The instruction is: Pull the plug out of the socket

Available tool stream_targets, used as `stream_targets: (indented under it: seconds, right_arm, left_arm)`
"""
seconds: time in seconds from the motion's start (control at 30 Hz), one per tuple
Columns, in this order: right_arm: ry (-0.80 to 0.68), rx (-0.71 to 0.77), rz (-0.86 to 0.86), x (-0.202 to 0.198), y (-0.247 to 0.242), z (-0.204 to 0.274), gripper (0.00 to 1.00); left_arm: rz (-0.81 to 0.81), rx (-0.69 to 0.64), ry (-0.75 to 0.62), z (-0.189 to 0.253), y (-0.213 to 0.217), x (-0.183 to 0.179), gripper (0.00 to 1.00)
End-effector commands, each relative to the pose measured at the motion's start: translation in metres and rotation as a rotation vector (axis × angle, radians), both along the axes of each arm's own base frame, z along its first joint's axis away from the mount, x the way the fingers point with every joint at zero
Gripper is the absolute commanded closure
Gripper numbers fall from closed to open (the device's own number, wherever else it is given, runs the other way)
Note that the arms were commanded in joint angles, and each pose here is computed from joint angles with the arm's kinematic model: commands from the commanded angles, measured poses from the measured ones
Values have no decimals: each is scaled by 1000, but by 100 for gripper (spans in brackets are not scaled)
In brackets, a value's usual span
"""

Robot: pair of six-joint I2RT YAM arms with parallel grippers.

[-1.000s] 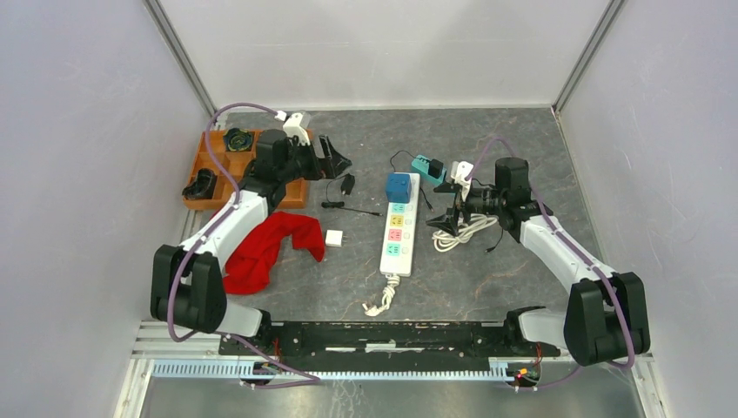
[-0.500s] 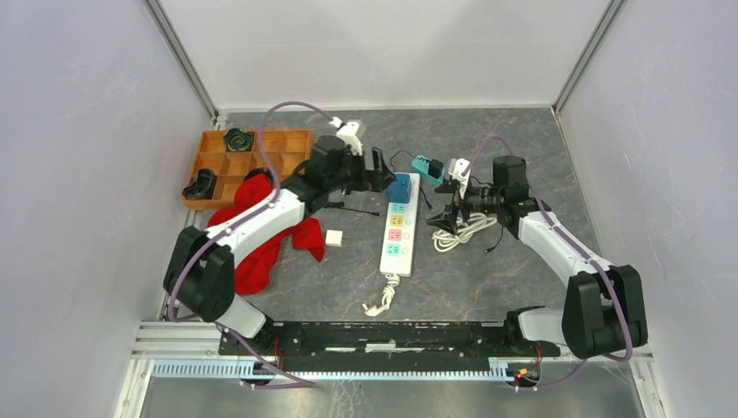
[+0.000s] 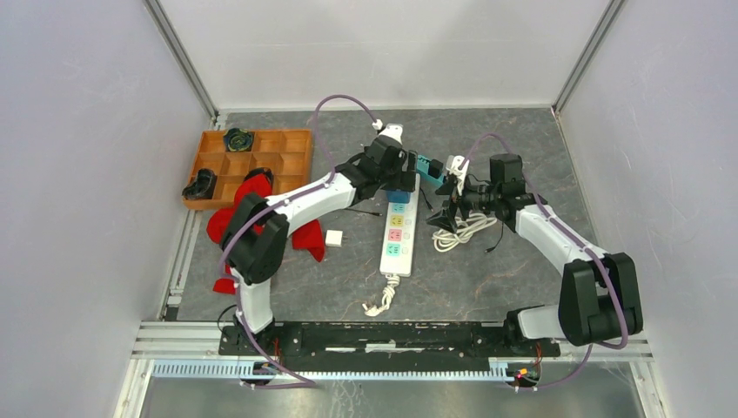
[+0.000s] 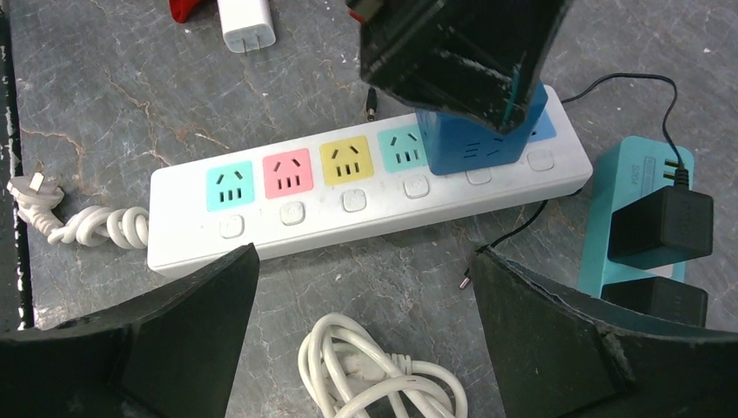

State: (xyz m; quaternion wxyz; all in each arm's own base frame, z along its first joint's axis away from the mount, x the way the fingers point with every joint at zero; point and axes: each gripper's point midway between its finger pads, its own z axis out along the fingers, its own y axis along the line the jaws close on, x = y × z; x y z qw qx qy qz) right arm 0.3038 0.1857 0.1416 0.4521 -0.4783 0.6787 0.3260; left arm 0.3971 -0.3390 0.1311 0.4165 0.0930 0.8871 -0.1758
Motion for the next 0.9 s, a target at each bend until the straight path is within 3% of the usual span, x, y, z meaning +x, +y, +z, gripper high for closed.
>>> stream_targets:
  seconds: [0.0, 0.23, 0.3, 0.33, 0.43, 0.47, 0.63, 0.87]
  right_arm:
    - [-17, 8, -6, 10, 1, 11, 2]
    - [-2, -1, -14, 12, 0, 5, 2]
    - [21, 9, -17, 12, 1, 2, 2]
    - [36, 21, -17, 11, 2, 1, 2]
    - [125, 103, -26, 7, 9, -3, 2]
    - [149, 149, -36, 8, 12, 0, 2]
    - [397, 366, -167, 5, 24, -2, 2]
    - [598, 465, -324, 10, 25, -21, 2]
  left_arm:
    - [65, 34, 1, -6, -2, 15, 7]
    - [41, 58, 49, -30, -9, 16, 23]
    - [34, 55, 56, -32, -12, 16, 33]
    - [34, 51, 55, -31, -12, 16, 42]
    - [41, 37, 40, -21, -11, 17, 86]
    - [52, 23, 24, -13, -10, 18, 96]
    - [117, -114, -68, 34, -2, 14, 98]
    - [199, -353, -124, 72, 6, 1, 98]
